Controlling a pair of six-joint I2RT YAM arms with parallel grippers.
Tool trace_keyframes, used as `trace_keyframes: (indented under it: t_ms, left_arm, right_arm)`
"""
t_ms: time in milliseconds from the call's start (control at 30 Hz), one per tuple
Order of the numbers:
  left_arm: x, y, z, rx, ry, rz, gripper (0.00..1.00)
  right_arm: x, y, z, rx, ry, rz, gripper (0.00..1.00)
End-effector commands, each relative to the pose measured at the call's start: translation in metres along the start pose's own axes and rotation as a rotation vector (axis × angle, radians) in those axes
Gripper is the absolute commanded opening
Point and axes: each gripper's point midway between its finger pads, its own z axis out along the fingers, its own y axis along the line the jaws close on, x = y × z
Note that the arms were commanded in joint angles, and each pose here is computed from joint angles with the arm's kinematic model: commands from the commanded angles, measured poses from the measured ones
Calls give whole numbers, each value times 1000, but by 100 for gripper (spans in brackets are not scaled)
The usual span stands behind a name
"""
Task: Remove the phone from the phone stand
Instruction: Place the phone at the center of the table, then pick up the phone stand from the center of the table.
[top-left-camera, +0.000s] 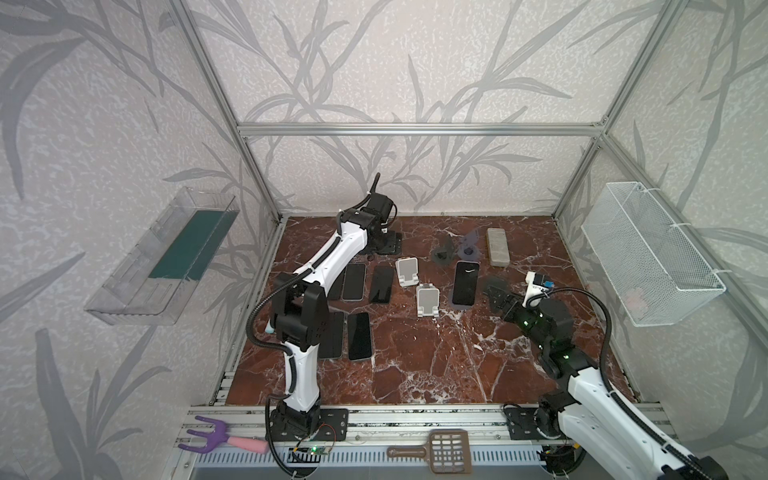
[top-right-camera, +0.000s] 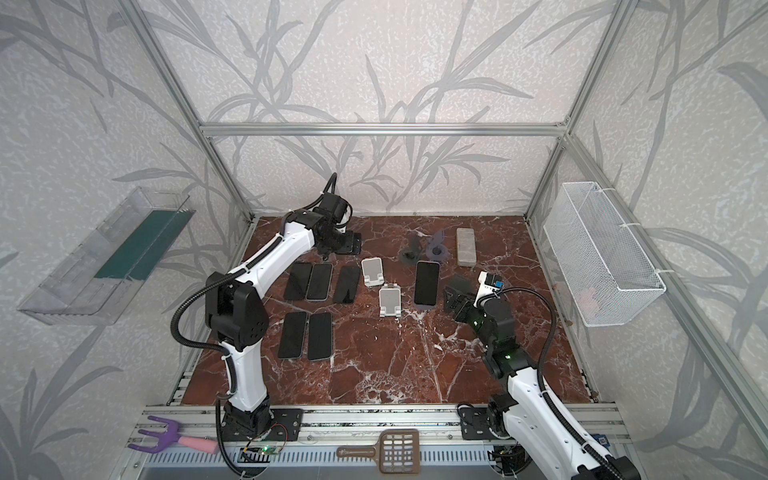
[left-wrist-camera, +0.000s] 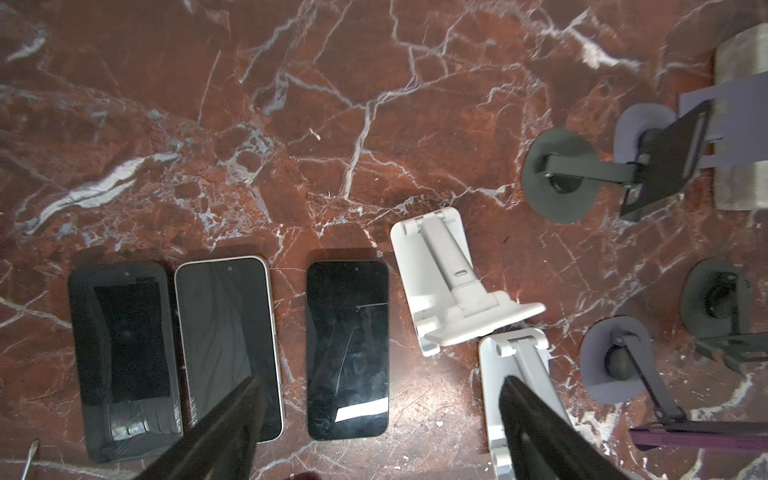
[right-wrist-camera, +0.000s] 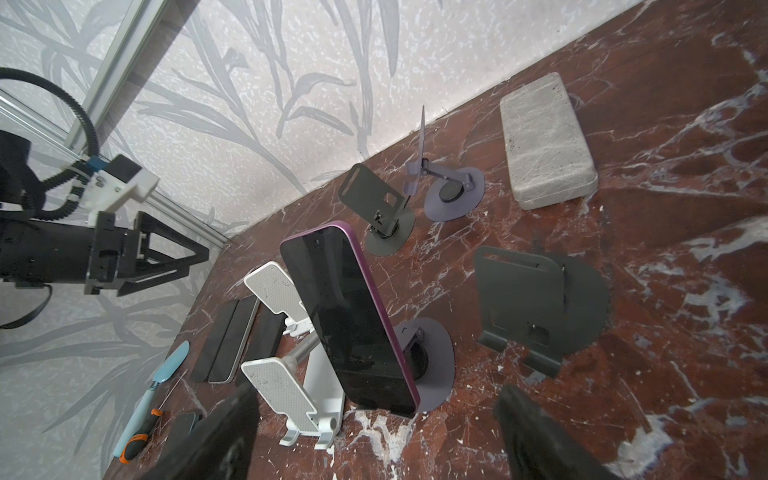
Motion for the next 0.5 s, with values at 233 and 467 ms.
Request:
trace_keyframes:
  t_ms: [233,467]
  left_arm:
    - [-1,12,-21,-62,-38,29,89]
    - [-12,12,-61,-11,-241,-9,89]
  right_arm:
    - [-4,4,2,-2,-9,-41,90]
    - [-3,19,5,-26,12,-110,90]
